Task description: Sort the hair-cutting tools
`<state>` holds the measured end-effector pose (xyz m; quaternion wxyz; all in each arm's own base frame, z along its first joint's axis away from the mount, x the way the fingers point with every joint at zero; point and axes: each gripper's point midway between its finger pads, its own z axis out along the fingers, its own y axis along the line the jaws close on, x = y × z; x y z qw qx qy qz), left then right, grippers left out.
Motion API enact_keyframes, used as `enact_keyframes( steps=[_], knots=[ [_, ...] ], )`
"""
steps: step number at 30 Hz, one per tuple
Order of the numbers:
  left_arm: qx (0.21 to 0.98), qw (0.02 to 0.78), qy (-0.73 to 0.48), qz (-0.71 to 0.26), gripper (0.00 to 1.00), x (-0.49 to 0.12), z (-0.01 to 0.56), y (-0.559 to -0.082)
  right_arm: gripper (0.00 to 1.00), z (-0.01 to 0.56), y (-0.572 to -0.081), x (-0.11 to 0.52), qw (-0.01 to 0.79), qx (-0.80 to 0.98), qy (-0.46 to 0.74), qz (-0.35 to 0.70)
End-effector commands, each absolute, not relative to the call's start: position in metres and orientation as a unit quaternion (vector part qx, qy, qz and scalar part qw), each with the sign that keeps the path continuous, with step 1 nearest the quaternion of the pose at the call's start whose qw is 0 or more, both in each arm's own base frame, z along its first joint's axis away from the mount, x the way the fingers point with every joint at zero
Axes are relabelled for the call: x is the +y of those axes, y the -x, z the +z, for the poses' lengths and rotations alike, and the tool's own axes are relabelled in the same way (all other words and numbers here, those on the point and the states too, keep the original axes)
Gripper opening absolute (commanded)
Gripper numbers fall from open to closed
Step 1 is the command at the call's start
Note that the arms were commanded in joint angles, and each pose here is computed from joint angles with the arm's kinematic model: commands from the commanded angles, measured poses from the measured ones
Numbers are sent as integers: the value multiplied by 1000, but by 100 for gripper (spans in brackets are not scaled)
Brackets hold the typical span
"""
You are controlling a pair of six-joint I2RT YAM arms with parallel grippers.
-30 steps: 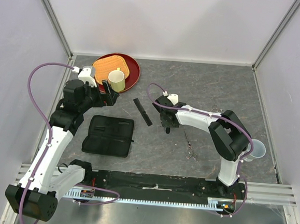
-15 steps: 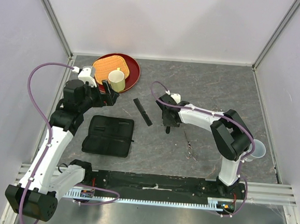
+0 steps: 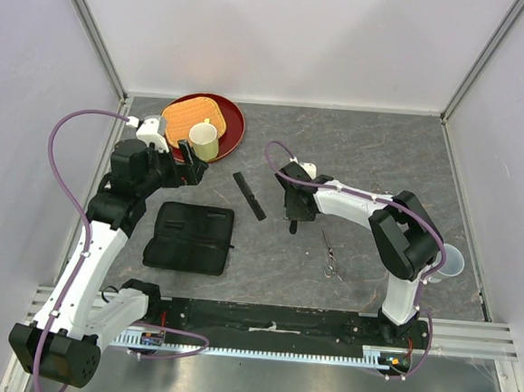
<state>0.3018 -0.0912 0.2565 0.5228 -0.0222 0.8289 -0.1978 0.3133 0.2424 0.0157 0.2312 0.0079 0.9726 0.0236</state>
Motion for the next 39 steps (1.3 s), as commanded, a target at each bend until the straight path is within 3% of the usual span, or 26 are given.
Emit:
enact_keyframes(
  steps=[1,6,15,39],
  knots=[
    [814,549,22,-188,97,-86,269,-304,45,-19,-294,225,174,985,6,-15],
    [815,548,21,-189,97,-86,269,-303,34,-21,-293,227,167,986,9,-9],
    [815,549,22,-187,97,-85,269,-303,24,-26,-290,226,161,987,15,-9],
    [816,546,22,-188,97,-86,267,-303,22,65,-320,238,260,965,6,37]
  ],
)
